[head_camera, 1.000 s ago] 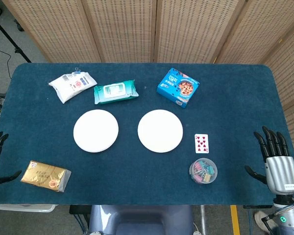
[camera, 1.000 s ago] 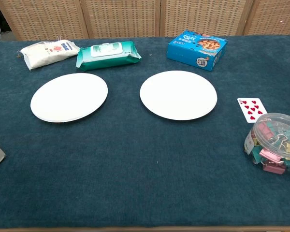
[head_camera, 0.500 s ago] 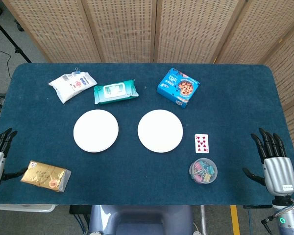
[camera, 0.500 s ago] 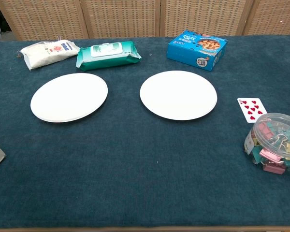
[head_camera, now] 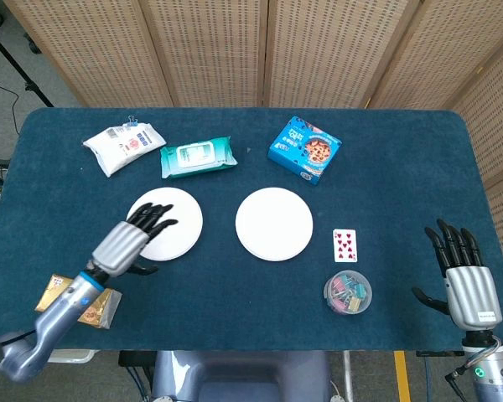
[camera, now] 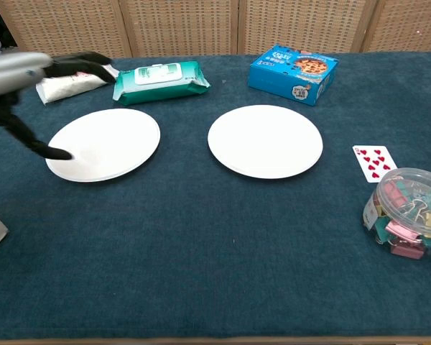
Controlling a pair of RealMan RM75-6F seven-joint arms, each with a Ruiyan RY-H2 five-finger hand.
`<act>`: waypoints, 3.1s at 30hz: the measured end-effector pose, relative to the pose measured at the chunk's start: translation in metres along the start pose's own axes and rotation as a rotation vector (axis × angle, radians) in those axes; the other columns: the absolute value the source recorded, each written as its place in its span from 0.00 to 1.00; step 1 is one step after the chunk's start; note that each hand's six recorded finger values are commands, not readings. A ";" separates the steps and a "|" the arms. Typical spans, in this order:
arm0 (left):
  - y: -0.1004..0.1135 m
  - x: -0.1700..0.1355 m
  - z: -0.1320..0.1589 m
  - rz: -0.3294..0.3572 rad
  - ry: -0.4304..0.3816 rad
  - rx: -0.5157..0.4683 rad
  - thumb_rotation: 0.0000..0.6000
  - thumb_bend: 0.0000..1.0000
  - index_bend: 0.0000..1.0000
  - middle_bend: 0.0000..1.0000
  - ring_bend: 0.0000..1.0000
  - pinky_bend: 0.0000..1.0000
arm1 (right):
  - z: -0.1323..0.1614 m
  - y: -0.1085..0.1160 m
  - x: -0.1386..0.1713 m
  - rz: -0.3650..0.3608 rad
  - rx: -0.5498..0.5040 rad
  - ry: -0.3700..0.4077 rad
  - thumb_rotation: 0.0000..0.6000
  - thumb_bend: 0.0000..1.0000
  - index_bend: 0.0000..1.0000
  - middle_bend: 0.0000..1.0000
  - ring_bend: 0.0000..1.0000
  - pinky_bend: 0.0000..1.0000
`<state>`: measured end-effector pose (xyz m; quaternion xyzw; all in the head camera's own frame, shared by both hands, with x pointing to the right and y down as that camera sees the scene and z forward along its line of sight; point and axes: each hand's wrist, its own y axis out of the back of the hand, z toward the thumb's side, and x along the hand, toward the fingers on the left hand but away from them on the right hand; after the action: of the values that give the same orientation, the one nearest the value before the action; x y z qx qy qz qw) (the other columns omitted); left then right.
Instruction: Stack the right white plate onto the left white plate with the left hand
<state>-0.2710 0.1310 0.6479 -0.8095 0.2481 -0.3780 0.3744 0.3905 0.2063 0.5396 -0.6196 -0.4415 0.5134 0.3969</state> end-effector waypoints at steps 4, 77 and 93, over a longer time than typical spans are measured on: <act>-0.016 0.044 0.026 -0.023 -0.068 0.031 1.00 0.04 0.32 0.00 0.00 0.00 | -0.005 -0.008 -0.003 0.035 0.010 -0.020 1.00 0.00 0.04 0.00 0.00 0.00; 0.007 0.169 0.063 0.215 0.008 0.069 1.00 0.53 0.91 0.00 0.00 0.00 | -0.015 -0.003 -0.003 0.054 -0.042 -0.039 1.00 0.00 0.05 0.00 0.00 0.00; 0.004 0.055 -0.038 0.116 0.126 0.056 1.00 0.53 0.91 0.00 0.00 0.00 | -0.003 -0.006 -0.001 0.066 -0.040 -0.005 1.00 0.00 0.05 0.00 0.00 0.00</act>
<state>-0.2694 0.0751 0.6851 -0.7576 0.3069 -0.4128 0.4018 0.3930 0.2072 0.5458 -0.6404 -0.4322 0.5187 0.3661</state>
